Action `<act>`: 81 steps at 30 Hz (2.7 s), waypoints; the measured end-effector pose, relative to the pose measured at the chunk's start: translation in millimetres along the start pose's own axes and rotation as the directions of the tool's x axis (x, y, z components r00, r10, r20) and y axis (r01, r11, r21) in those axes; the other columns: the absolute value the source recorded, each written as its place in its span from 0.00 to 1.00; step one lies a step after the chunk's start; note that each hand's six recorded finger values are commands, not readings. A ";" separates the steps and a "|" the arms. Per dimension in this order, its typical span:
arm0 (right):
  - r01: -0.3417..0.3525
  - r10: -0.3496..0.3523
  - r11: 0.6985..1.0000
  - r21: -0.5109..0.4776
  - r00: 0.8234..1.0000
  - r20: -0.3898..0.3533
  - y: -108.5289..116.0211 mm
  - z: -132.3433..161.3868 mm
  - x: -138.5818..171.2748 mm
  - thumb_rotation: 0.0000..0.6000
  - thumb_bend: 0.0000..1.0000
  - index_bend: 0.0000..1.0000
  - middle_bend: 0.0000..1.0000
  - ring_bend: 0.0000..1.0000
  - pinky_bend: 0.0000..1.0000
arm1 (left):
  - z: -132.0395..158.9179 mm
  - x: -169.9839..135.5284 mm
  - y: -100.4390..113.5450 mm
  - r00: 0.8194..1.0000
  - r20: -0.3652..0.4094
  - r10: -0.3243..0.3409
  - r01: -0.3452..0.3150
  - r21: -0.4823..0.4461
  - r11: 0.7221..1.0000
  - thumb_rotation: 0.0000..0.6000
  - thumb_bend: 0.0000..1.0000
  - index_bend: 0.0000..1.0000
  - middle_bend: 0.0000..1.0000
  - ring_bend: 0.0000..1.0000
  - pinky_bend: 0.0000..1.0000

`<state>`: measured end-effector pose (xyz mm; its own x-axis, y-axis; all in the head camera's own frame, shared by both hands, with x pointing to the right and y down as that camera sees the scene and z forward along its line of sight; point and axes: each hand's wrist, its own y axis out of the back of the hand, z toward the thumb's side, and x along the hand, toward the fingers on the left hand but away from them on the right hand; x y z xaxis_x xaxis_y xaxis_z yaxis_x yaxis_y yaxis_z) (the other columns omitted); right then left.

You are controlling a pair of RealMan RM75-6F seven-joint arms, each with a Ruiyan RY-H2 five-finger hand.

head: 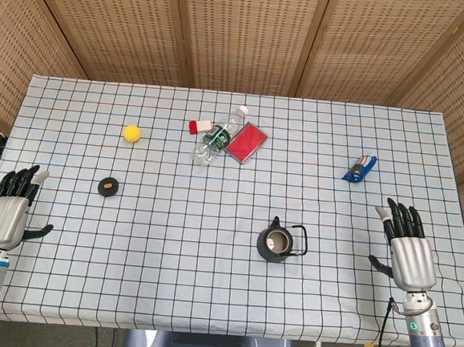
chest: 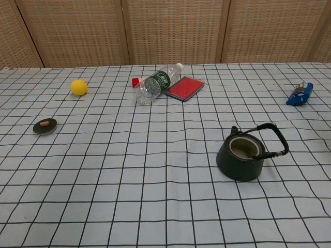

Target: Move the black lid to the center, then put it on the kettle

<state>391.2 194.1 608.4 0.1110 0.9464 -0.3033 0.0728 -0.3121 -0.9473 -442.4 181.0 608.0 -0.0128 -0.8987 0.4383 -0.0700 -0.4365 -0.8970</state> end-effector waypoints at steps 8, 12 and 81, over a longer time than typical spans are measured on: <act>-0.007 0.007 1.000 -0.005 1.000 -0.007 -0.3 3.3 1.3 1.00 0.17 0.13 0.00 0.00 0.00 | -0.3 0.0 -0.1 1.000 -0.002 -0.004 0.004 -0.008 1.000 1.00 0.00 0.00 0.00 0.00 0.00; -0.015 0.015 1.000 -0.008 1.000 -0.011 -0.6 4.7 2.8 1.00 0.17 0.13 0.00 0.00 0.00 | 0.4 -0.8 0.7 1.000 0.004 -0.004 0.004 -0.019 1.000 1.00 0.00 0.00 0.00 0.00 0.00; -0.035 0.039 0.997 -0.074 0.998 0.044 1.0 -15.2 -5.7 1.00 0.17 0.13 0.00 0.00 0.00 | 85.1 160.9 -91.0 0.936 -0.008 -0.352 0.343 0.243 0.907 1.00 0.27 0.40 0.00 0.00 0.00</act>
<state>405.8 187.1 610.7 0.0702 0.9363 -0.3441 0.1421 -0.3508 -0.9256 -353.2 72.5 755.2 0.0050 -0.6871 0.7266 0.1741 -0.7149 -0.6772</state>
